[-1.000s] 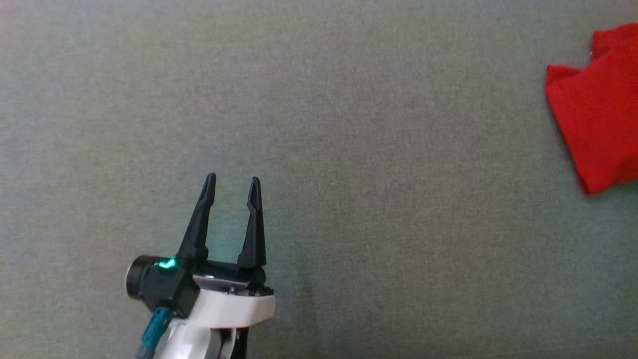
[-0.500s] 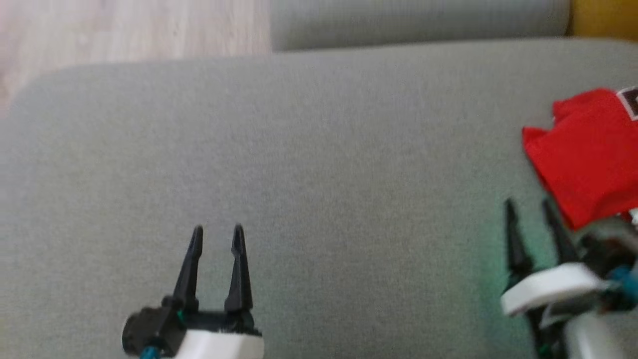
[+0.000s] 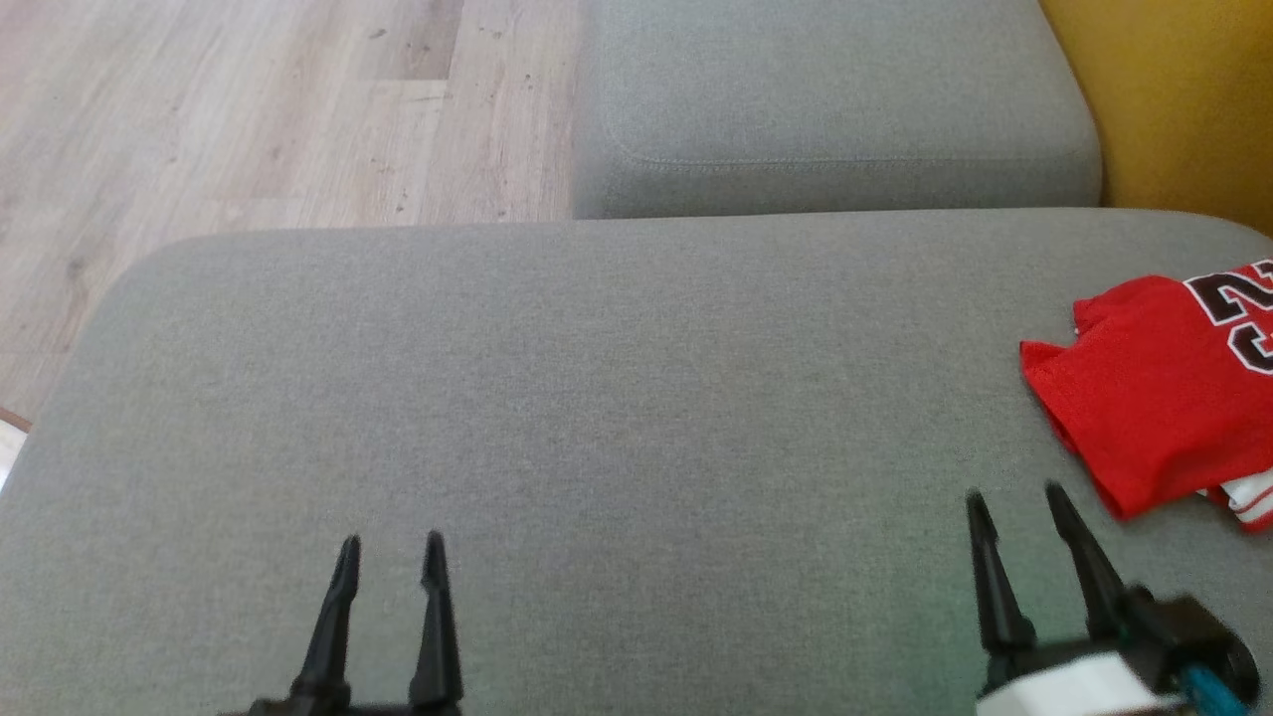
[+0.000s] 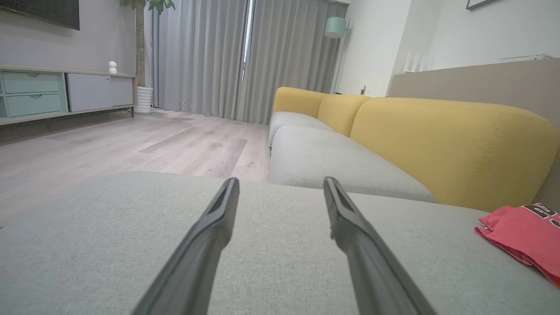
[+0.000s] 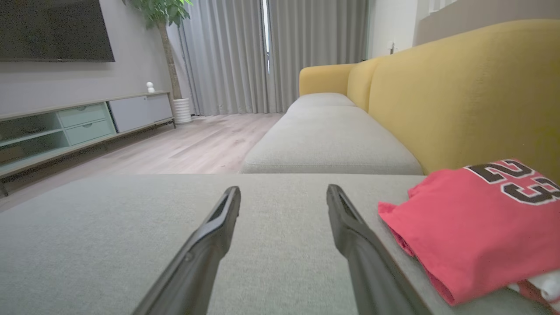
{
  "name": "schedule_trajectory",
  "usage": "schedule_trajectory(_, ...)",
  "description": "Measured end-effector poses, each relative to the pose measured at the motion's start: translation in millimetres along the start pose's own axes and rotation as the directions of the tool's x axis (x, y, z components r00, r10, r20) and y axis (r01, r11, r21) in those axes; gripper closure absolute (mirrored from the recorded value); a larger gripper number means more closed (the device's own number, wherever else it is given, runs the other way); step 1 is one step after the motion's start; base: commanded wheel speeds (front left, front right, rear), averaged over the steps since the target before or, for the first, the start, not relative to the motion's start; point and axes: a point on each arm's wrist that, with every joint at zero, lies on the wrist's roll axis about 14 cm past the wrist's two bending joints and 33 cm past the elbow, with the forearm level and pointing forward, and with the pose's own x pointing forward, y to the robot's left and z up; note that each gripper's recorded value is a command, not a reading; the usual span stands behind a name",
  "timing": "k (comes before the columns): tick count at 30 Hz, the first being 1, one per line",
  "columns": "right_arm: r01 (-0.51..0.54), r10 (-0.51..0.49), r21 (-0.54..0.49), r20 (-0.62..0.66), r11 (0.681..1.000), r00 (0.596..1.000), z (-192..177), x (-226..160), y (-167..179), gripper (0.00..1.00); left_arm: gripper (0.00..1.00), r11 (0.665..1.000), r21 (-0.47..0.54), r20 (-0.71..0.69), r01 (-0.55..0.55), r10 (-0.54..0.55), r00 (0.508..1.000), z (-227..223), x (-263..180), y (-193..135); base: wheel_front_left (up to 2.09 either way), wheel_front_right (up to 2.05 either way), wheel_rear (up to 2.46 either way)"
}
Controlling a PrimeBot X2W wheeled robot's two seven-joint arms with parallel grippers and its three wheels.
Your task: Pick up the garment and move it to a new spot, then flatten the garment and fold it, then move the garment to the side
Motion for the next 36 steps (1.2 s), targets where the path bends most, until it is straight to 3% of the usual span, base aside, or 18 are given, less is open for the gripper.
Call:
schedule_trajectory(6,0.038,-0.038,0.014,-0.036,0.999,0.999,-12,-19,-5,0.0,0.0,1.0,0.004,-0.022,-0.025,0.025,0.999,-6,-13,9,0.0,0.0,0.0)
schedule_trajectory(25,0.046,-0.045,0.026,-0.035,0.999,0.998,-12,-21,-5,0.0,0.0,1.0,0.019,-0.052,-0.012,0.013,0.999,-15,-13,9,0.0,0.0,0.0)
schedule_trajectory(26,0.048,-0.047,0.028,-0.051,0.998,0.998,-17,-23,-6,1.0,1.0,1.0,0.019,-0.068,-0.014,0.015,0.998,-20,-15,9,0.0,0.0,0.0)
schedule_trajectory(31,0.063,-0.057,0.038,-0.153,0.997,0.987,-47,-35,-7,1.0,1.0,0.999,0.023,-0.177,-0.028,0.032,0.984,-52,-30,14,0.0,0.0,0.0)
schedule_trajectory(36,0.093,-0.076,0.096,-0.17,0.991,0.983,-52,-39,-10,1.0,1.0,0.998,-0.032,-0.197,-0.049,0.042,0.979,-56,-31,16,0.0,0.0,0.0)
